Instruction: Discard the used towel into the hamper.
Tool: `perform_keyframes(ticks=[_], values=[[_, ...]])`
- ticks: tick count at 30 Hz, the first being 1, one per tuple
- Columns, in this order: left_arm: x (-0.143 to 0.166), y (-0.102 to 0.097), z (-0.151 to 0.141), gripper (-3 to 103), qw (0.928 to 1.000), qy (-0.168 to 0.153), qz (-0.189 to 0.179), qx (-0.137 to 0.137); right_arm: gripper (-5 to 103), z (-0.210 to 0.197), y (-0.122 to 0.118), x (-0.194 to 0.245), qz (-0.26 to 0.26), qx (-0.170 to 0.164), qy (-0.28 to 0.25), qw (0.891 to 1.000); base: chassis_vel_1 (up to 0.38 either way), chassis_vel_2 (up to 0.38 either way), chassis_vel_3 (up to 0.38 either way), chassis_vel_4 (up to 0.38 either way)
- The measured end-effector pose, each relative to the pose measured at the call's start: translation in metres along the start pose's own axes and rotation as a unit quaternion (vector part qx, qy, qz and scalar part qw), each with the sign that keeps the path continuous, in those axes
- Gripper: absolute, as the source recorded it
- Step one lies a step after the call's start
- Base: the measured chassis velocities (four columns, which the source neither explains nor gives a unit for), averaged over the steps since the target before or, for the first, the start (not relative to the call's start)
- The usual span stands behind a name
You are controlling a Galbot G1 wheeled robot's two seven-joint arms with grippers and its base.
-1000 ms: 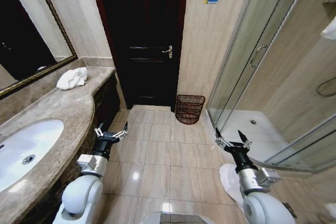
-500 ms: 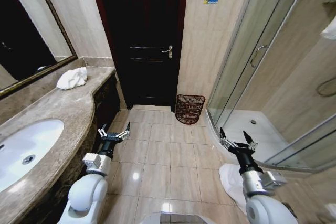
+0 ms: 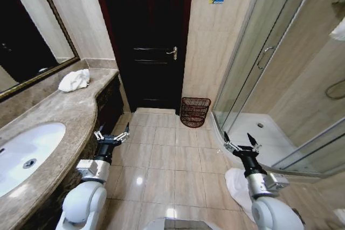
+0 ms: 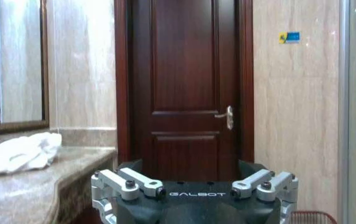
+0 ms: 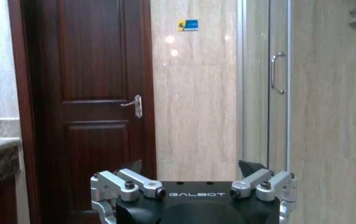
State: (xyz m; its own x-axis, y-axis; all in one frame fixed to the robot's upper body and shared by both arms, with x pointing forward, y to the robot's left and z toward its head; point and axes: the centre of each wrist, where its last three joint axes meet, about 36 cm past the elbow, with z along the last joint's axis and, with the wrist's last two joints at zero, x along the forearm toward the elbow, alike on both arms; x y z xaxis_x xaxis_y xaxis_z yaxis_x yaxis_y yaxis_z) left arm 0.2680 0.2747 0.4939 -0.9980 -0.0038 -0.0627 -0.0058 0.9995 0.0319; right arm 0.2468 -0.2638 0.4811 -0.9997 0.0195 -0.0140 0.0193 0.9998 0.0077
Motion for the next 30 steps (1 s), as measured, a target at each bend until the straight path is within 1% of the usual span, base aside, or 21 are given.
perform_keyframes(ticks=[1, 3, 7, 10, 15, 18, 21, 22, 23, 25, 28, 30], values=[[0.0, 0.0, 0.0, 100, 1.0, 0.0, 0.0, 0.0, 100, 0.0, 0.0, 0.0, 0.0, 0.0, 0.0, 1.0, 0.0, 0.0, 0.0, 0.0], [0.002, 0.0, -0.001, 100, 0.9999, 0.012, 0.001, -0.003, 100, 0.0, 0.001, 0.0, 0.002, 0.009, -0.004, 1.0, 0.0, 0.0, 0.0, 0.0], [0.001, 0.002, 0.003, 100, 0.9998, 0.017, 0.008, -0.007, 100, -0.001, 0.002, 0.0, 0.0, 0.009, -0.005, 1.0, 0.0, 0.0, 0.0, 0.0], [0.0, 0.004, 0.017, 100, 0.9998, 0.01, 0.014, -0.004, 100, 0.002, 0.001, -0.001, -0.006, 0.011, -0.005, 1.0, 0.0, 0.0, 0.0, 0.0], [0.003, 0.005, 0.024, 100, 0.9999, 0.005, 0.015, -0.003, 100, 0.005, 0.0, -0.002, -0.011, 0.015, -0.007, 1.0, 0.0, 0.0, 0.0, 0.0], [0.003, 0.006, 0.03, 100, 0.9999, -0.008, 0.01, -0.005, 100, 0.01, -0.001, -0.003, -0.014, 0.021, -0.008, 1.0, 0.0, 0.0, 0.0, 0.0], [0.003, 0.008, 0.034, 100, 0.9998, -0.011, 0.004, -0.014, 100, 0.013, 0.0, -0.002, -0.015, 0.019, -0.009, 1.0, 0.0, 0.0, 0.0, 0.0], [0.003, 0.009, 0.036, 100, 0.9995, -0.014, 0.002, -0.027, 100, 0.014, 0.0, -0.002, -0.016, 0.019, -0.011, 1.0, 0.0, 0.0, 0.0, 0.0], [0.003, 0.009, 0.036, 100, 0.9995, -0.014, 0.002, -0.027, 100, 0.014, 0.0, -0.002, -0.016, 0.019, -0.011, 1.0, 0.0, 0.0, 0.0, 0.0], [0.003, 0.01, 0.037, 100, 0.9988, -0.018, 0.0, -0.045, 100, 0.015, -0.001, -0.001, -0.015, 0.02, -0.014, 1.0, 0.0, 0.0, 0.0, 0.0], [0.003, 0.009, 0.038, 100, 0.9987, -0.019, -0.002, -0.047, 100, 0.016, -0.001, 0.0, -0.015, 0.02, -0.015, 1.0, 0.0, 0.0, 0.0, 0.0], [0.003, 0.006, 0.039, 100, 0.9989, -0.019, -0.011, -0.042, 100, 0.018, 0.002, 0.002, -0.015, 0.016, -0.013, 1.0, 0.0, 0.0, 0.0, 0.0]])
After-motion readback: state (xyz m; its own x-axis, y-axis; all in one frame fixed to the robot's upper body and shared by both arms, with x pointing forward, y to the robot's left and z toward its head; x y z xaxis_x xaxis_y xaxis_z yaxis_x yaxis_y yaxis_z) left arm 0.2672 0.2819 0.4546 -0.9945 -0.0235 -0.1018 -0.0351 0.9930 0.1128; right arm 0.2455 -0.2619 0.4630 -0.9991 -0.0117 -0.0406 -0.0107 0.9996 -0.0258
